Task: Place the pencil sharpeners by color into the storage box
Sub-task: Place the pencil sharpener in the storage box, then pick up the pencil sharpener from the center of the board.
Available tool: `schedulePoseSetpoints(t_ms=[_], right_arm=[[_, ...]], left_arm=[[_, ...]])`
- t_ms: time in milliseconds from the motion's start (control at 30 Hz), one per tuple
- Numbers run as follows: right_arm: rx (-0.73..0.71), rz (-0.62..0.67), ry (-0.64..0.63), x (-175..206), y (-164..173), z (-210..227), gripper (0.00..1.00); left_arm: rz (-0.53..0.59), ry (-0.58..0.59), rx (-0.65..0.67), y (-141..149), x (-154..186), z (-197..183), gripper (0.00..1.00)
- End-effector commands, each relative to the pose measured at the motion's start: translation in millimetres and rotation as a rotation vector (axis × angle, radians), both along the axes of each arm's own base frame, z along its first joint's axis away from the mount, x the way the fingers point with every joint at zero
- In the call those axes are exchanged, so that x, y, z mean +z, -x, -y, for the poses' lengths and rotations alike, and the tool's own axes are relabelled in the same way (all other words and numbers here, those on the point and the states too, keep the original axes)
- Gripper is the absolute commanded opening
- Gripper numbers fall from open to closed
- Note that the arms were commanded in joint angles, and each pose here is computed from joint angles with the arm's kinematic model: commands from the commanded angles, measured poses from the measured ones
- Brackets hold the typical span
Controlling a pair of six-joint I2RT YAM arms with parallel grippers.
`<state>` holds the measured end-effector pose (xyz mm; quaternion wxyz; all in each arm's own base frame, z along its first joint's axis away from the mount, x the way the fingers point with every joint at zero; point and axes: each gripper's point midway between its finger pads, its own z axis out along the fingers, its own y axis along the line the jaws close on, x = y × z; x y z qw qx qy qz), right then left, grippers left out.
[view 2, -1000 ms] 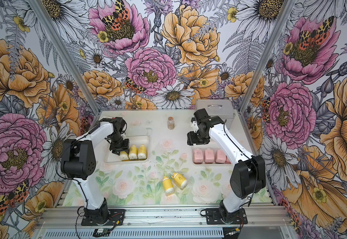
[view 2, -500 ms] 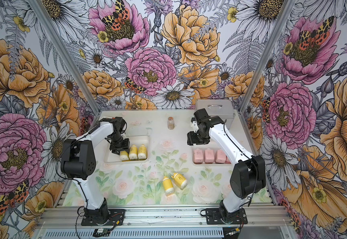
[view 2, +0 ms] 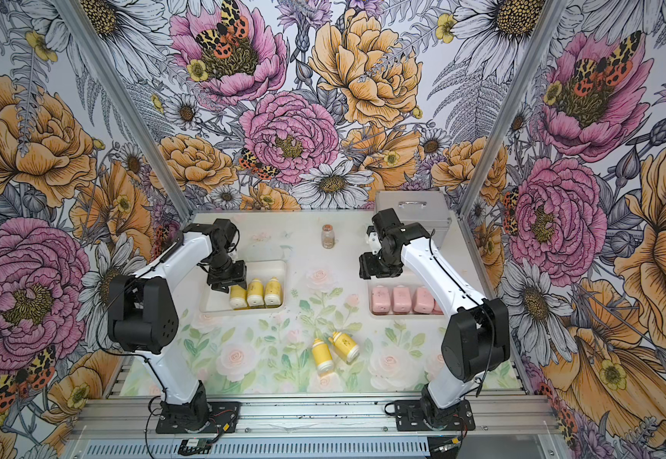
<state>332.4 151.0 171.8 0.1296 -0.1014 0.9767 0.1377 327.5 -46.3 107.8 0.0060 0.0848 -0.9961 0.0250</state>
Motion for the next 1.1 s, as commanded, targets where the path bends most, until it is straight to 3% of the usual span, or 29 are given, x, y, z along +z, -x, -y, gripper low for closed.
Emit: schedulePoseSetpoints(t_ms=[0,233,433,767,1067], right_arm=[[0.017,0.033,-0.019,7,-2,-5,0.65],[0.015,0.034,-0.013,7,-2,-3,0.65],[0.015,0.041,-0.013,9,-2,-4,0.65],[-0.004,0.051,0.001,11,-4,2,0.65],[-0.042,0.074,0.013,17,-3,14,0.65]], left_arm=[[0.113,-0.015,0.025,-5,42,-2,0.58],[0.23,0.001,0.074,10,83,8,0.58],[0.302,-0.009,0.067,59,96,57,0.58],[0.298,0.027,0.034,151,67,153,0.59],[0.215,0.03,-0.02,183,29,236,0.63]])
